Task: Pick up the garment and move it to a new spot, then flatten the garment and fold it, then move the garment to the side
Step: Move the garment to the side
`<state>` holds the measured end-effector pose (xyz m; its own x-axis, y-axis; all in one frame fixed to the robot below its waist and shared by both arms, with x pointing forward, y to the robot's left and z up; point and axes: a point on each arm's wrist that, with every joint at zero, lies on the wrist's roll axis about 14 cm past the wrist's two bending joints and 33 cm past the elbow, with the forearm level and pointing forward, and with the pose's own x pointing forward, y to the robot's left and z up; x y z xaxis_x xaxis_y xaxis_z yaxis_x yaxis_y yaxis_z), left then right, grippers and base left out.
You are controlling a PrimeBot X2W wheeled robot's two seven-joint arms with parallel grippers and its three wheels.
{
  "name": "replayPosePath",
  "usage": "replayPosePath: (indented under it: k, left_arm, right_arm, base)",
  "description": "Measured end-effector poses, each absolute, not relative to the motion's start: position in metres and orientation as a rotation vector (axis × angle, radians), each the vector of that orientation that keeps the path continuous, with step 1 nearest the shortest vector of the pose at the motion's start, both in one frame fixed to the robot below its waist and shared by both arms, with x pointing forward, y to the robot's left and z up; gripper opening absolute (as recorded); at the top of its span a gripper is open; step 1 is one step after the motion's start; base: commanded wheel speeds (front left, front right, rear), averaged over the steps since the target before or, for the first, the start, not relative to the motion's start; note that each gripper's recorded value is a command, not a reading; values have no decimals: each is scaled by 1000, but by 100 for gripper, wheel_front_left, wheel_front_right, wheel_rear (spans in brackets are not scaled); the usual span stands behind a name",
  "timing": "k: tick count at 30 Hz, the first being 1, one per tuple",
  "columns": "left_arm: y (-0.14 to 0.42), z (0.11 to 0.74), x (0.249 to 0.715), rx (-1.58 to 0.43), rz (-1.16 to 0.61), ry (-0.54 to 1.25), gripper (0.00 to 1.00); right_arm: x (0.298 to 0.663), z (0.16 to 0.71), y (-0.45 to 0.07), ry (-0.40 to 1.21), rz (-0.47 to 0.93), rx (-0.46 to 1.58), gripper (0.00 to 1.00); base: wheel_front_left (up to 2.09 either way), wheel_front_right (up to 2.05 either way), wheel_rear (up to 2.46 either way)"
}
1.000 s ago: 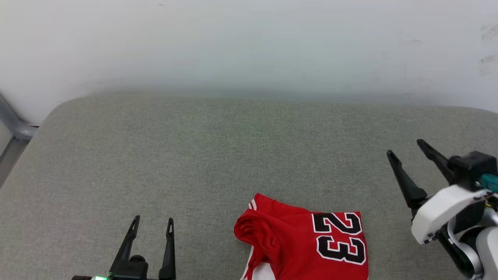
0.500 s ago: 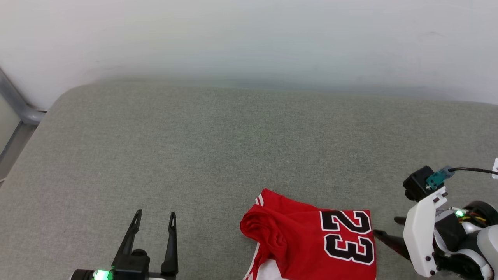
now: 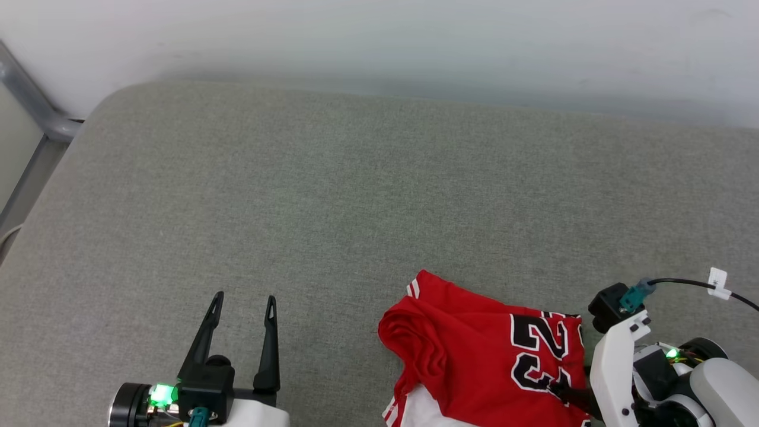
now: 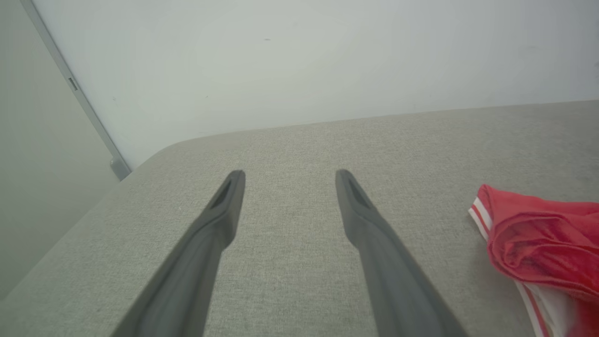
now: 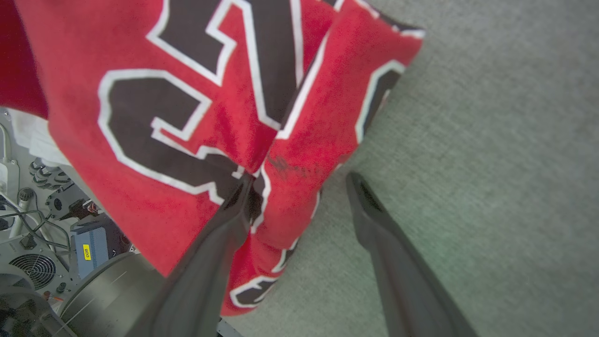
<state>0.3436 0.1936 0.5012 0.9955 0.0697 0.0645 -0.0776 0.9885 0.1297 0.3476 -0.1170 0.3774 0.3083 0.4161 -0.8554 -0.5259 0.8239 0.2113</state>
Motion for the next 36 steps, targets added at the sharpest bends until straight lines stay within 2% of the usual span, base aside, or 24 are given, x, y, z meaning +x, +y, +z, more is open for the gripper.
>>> replayPosePath:
  k: [4,8,9,10,22,28,36]
  left_arm:
    - [196,499,348,132,83,-51,100]
    - [199,495,348,134,92,-38,100]
    - [200,496,349,135,94,-41,100]
    - [200,496,349,135,94,-41,100]
    - [190,499,353,129,66,-57,100]
    - [178,496,363,127,23,-56,100]
    - [143,494,388,111,-86,-67,100]
  right_arm:
    - [343,357,-117,1145,627,-122,100]
    - [346,352,-113,1128,639,-121,98]
    - [348,353,-112,1103,641,-121,5]
    - [348,353,-112,1103,641,-121,0]
    - [363,380,-111,943,641,-89,0]
    - [376,396,-147,871,564,-145,0]
    - [392,425,-215,767,387,-201,0]
  base:
    - [0,0,0]
    - [0,0,0]
    - [0,0,0]
    - [0,0,0]
    - [0,0,0]
    - [0,0,0]
    - [0,0,0]
